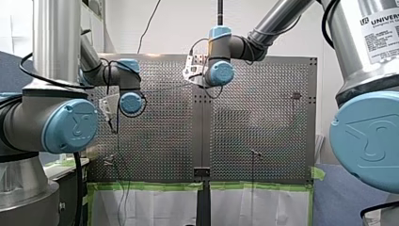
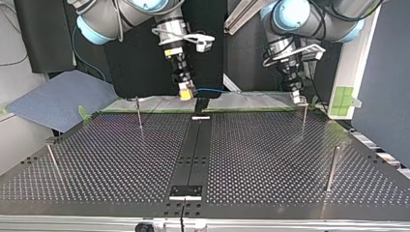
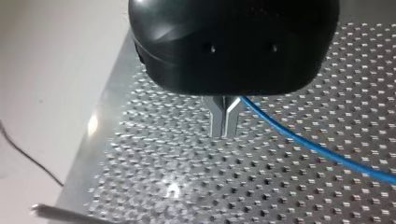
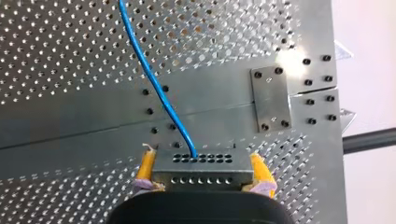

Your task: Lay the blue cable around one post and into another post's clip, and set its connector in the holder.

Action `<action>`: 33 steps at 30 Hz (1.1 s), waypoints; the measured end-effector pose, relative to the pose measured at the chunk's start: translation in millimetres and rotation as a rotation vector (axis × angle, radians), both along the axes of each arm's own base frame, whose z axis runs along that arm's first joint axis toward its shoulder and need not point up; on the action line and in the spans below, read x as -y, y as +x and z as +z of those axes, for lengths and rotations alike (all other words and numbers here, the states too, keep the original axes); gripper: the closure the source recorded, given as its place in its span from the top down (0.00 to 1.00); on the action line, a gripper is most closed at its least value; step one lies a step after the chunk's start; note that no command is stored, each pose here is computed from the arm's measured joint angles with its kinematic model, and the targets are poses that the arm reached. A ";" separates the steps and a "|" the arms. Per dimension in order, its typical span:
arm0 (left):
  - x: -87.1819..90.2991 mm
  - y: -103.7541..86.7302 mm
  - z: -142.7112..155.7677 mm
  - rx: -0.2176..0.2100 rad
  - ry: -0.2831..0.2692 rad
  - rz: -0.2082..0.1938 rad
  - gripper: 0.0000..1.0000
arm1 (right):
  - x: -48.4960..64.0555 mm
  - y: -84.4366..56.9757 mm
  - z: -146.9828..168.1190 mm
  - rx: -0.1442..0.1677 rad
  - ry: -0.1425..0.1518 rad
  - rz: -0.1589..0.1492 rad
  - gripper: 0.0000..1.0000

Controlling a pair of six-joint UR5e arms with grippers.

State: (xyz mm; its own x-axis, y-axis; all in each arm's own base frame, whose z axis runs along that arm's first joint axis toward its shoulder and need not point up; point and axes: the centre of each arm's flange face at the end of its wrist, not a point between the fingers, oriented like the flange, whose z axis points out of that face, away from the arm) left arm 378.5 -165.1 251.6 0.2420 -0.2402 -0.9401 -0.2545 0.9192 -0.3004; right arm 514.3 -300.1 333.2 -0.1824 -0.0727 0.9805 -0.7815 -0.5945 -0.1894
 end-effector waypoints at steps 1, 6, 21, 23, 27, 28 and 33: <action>-0.7 0.3 4.4 0.006 -0.007 0.001 0.05 | 0.3 0.7 1.8 -0.001 0.000 0.001 0.00; -4.9 3.7 31.7 0.051 -0.052 0.006 0.05 | 3.0 6.2 17.4 -0.003 -0.002 0.016 0.00; -24.0 9.9 116.3 0.178 -0.124 0.055 0.05 | 11.3 24.8 67.3 0.037 -0.043 0.061 0.00; -27.6 9.8 130.5 0.197 -0.127 0.063 0.05 | 11.5 27.9 76.3 0.043 -0.051 0.069 0.00; -33.7 9.9 153.4 0.224 -0.132 0.076 0.05 | 12.8 33.0 90.9 0.057 -0.067 0.086 0.00; -35.1 10.6 157.7 0.228 -0.133 0.079 0.05 | 13.3 34.4 94.4 0.061 -0.071 0.090 0.00; -42.0 17.5 178.3 0.240 -0.145 0.082 0.05 | 16.5 43.9 104.8 0.069 -0.081 0.106 0.00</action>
